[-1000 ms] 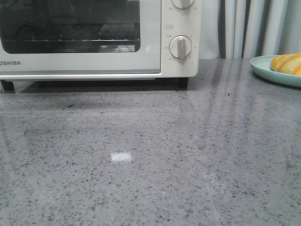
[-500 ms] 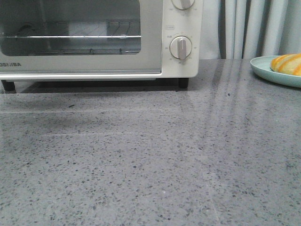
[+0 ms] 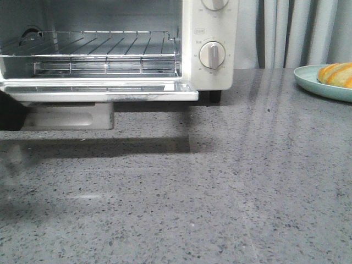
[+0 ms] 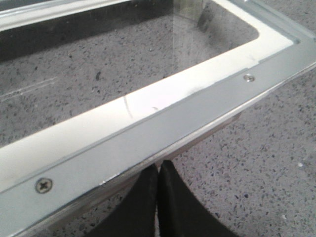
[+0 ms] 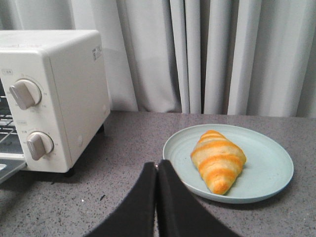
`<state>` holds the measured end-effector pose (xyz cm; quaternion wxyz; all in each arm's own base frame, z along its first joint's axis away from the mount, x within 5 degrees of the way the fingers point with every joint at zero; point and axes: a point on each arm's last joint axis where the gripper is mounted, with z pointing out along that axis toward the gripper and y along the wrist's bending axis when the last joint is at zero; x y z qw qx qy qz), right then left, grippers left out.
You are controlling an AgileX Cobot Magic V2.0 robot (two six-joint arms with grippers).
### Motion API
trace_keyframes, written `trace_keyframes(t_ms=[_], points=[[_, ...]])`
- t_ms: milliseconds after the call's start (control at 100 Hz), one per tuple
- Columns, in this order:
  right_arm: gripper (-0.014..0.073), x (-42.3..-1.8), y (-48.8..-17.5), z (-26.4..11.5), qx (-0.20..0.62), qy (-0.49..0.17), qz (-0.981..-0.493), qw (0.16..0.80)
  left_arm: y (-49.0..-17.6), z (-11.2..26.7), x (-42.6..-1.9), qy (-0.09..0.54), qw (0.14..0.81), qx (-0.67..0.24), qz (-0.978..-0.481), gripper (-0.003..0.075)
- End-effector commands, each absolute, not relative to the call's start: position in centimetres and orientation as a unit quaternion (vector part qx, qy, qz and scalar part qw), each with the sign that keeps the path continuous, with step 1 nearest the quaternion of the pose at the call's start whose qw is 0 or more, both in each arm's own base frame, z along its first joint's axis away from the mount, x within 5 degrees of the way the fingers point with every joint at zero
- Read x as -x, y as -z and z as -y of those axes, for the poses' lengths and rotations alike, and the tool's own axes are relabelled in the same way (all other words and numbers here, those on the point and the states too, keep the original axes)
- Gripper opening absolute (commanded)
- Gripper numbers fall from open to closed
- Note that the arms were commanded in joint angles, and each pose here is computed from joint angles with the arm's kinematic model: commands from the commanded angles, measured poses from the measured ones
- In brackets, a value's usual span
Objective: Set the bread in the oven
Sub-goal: 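Move the right gripper over the croissant on the blue plate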
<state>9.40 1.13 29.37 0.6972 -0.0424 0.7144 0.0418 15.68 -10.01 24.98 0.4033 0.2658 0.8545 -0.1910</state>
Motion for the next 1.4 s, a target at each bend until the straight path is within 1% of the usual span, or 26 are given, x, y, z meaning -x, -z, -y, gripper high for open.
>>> trace_keyframes(t_ms=[0,120,210,250,310,340,380,390,400,410,440,480,510,550,580,700,820,890,940,1060,1130,1160,1290,1390], points=[[-0.0049,-9.8,-31.2,-1.3,0.051,-0.046,-0.676,0.734,-26.6,9.8,-16.6,0.180,0.463,-0.235,-0.835,-0.0021],[-0.0049,-10.6,-31.9,-1.4,0.050,-0.043,-0.690,0.721,-26.7,9.8,-16.6,0.181,0.464,-0.235,-0.835,-0.0022],[-0.0049,-11.7,-33.1,-1.4,0.045,-0.034,-0.727,0.685,-26.6,9.8,-16.5,0.183,0.459,-0.238,-0.836,-0.0022],[-0.0049,-12.4,-33.6,-1.3,0.041,-0.027,-0.752,0.657,-26.6,9.9,-16.4,0.184,0.456,-0.240,-0.837,-0.0022],[-0.0049,-13.4,-35.2,-1.3,0.035,-0.019,-0.779,0.626,-26.5,9.9,-16.3,0.188,0.449,-0.243,-0.839,-0.0022],[-0.0049,-14.1,-35.6,-1.2,0.032,-0.012,-0.803,0.596,-26.4,9.9,-16.3,0.189,0.445,-0.245,-0.840,-0.0022],[-0.0049,-14.8,-36.9,-1.2,0.026,-0.006,-0.817,0.575,-26.4,10.0,-16.2,0.191,0.440,-0.248,-0.842,-0.0022],[-0.0049,-15.1,-36.8,-1.2,0.025,-0.003,-0.829,0.558,-26.4,10.0,-16.2,0.192,0.439,-0.248,-0.842,-0.0022],[-0.0049,-15.2,-37.4,-1.2,0.023,-0.003,-0.829,0.559,-26.3,10.0,-16.1,0.192,0.438,-0.249,-0.842,-0.0022],[-0.0049,-15.6,-37.3,-1.2,0.022,0.000,-0.840,0.542,-26.3,10.0,-16.1,0.193,0.437,-0.250,-0.842,-0.0022],[-0.0049,-16.2,-38.5,-1.1,0.018,0.004,-0.849,0.527,-26.3,10.0,-16.1,0.194,0.434,-0.252,-0.843,-0.0022],[-0.0049,-17.3,-38.9,-1.2,0.014,0.010,-0.869,0.494,-26.2,10.1,-16.0,0.196,0.430,-0.253,-0.844,-0.0021],[-0.0049,-18.0,-39.8,-1.2,0.012,0.012,-0.874,0.486,-26.2,10.1,-15.9,0.198,0.427,-0.254,-0.845,-0.0022],[-0.0049,-19.1,-40.2,-1.3,0.011,0.017,-0.883,0.468,-26.2,10.1,-15.9,0.200,0.424,-0.255,-0.846,-0.0021],[-0.0049,-19.9,-40.9,-1.4,0.009,0.019,-0.883,0.470,-26.1,10.1,-15.8,0.202,0.419,-0.258,-0.847,-0.0022],[-0.0048,-22.9,-41.9,-1.4,0.015,0.041,-0.880,0.472,-25.9,10.2,-15.4,0.211,0.399,-0.268,-0.851,-0.0022],[-0.0043,-25.6,-41.3,-0.6,-0.002,0.054,-0.889,0.455,-26.7,10.1,-14.6,0.231,0.405,-0.265,-0.844,-0.0022],[0.0004,-27.0,-40.4,0.2,-0.014,0.062,-0.894,0.444,-27.7,9.8,-13.8,0.243,0.428,-0.259,-0.831,-0.0022],[0.0076,-27.9,-39.5,0.9,-0.025,0.066,-0.899,0.431,-28.6,9.5,-13.0,0.251,0.449,-0.255,-0.819,-0.0022],[0.0328,-29.9,-37.1,2.0,-0.052,0.058,-0.916,0.393,-30.7,8.5,-10.8,0.270,0.507,-0.249,-0.780,-0.0022],[0.0411,-31.0,-36.0,2.1,-0.057,0.051,-0.921,0.381,-31.8,7.8,-9.4,0.278,0.539,-0.247,-0.756,-0.0022],[0.0420,-31.5,-35.6,2.1,-0.056,0.048,-0.921,0.382,-32.1,7.6,-8.9,0.281,0.551,-0.246,-0.746,-0.0022],[0.0411,-33.6,-33.7,2.0,-0.056,0.037,-0.921,0.383,-33.4,6.5,-6.6,0.287,0.598,-0.245,-0.707,-0.0022],[0.0412,-35.1,-31.5,2.0,-0.055,0.036,-0.930,0.361,-33.9,5.9,-5.5,0.290,0.620,-0.245,-0.687,-0.0022]])
